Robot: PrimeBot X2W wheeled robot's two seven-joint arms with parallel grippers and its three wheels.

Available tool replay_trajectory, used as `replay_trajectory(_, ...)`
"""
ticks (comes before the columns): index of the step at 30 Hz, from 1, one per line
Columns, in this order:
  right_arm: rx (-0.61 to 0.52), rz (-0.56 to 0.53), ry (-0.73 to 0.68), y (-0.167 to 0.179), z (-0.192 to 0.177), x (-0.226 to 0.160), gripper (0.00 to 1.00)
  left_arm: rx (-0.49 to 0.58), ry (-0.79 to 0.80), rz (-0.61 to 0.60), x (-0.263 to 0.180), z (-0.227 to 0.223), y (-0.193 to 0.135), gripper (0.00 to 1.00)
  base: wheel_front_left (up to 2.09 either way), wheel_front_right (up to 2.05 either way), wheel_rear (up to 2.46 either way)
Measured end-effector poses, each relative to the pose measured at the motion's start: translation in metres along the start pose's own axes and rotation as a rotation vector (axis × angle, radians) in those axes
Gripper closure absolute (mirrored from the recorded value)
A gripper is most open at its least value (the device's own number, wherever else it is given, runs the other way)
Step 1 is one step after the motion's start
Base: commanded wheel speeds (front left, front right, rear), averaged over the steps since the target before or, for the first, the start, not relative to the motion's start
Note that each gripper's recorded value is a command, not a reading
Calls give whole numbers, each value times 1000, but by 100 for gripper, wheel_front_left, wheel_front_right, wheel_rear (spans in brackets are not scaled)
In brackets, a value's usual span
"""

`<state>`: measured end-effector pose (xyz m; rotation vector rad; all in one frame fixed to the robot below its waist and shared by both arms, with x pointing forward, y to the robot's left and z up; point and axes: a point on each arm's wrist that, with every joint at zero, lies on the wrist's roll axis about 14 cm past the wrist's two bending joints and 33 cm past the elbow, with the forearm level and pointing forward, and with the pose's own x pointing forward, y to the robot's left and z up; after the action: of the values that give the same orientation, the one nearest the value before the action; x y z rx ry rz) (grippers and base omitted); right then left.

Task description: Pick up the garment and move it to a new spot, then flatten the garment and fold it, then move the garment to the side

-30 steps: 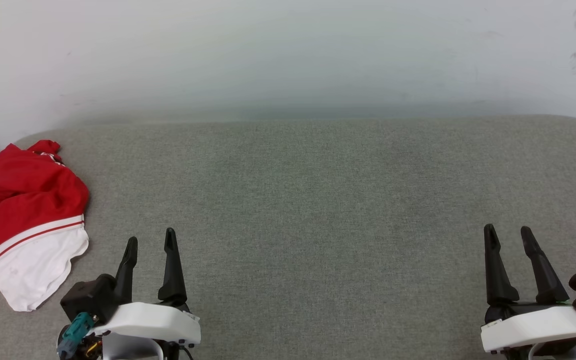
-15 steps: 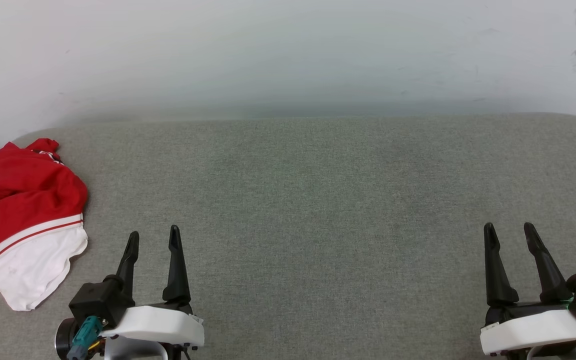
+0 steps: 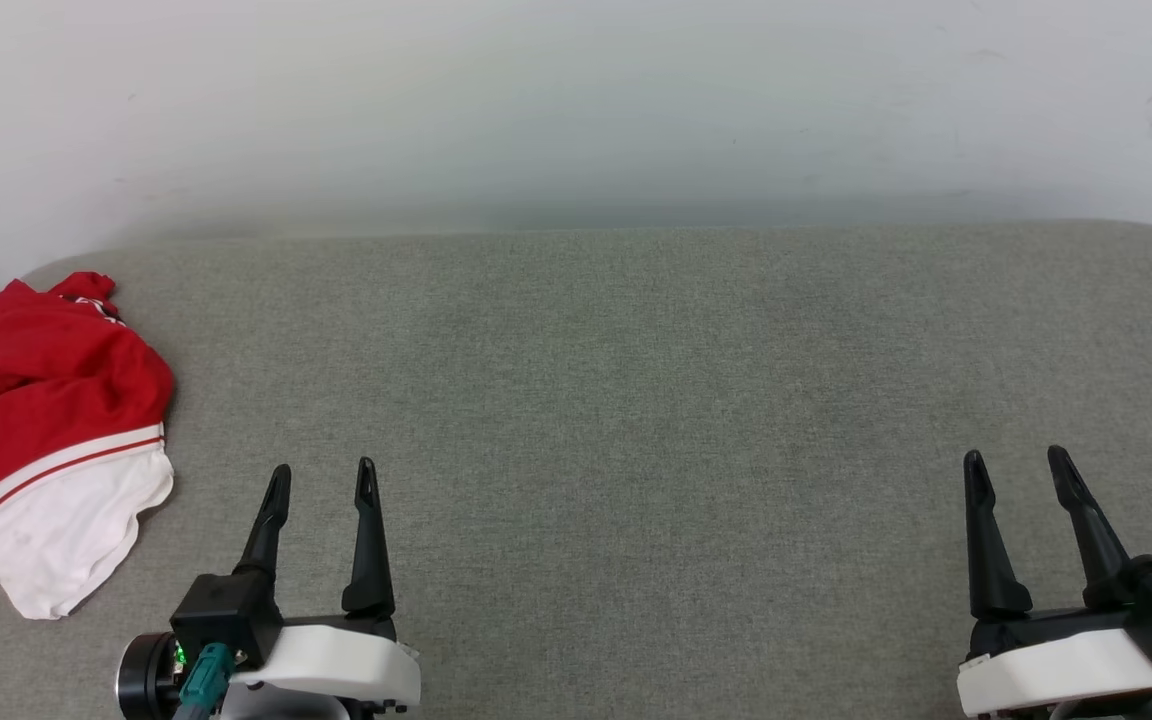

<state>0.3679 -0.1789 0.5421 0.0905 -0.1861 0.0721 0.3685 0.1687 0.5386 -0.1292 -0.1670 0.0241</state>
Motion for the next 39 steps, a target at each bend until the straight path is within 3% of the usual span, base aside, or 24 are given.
replay_trajectory(12, -39, 13, -2, 2, -2, 0, 0, 72, -3, -10, -1, -4, -2, 0, 0, 0, 0)
replay_trajectory(24, 10, 6, 8, 2, -7, 0, 0, 64, 6, 5, -2, -7, 3, 0, 0, 0, 0)
replay_trajectory(31, 23, 42, 16, 14, -12, 7, 0, 74, 1, 49, -6, -3, 18, 0, 0, 0, 0)
replay_trajectory(39, 36, 139, 32, 46, -21, 23, 0, 97, -22, 167, -20, 9, 56, 0, 0, 0, 0)
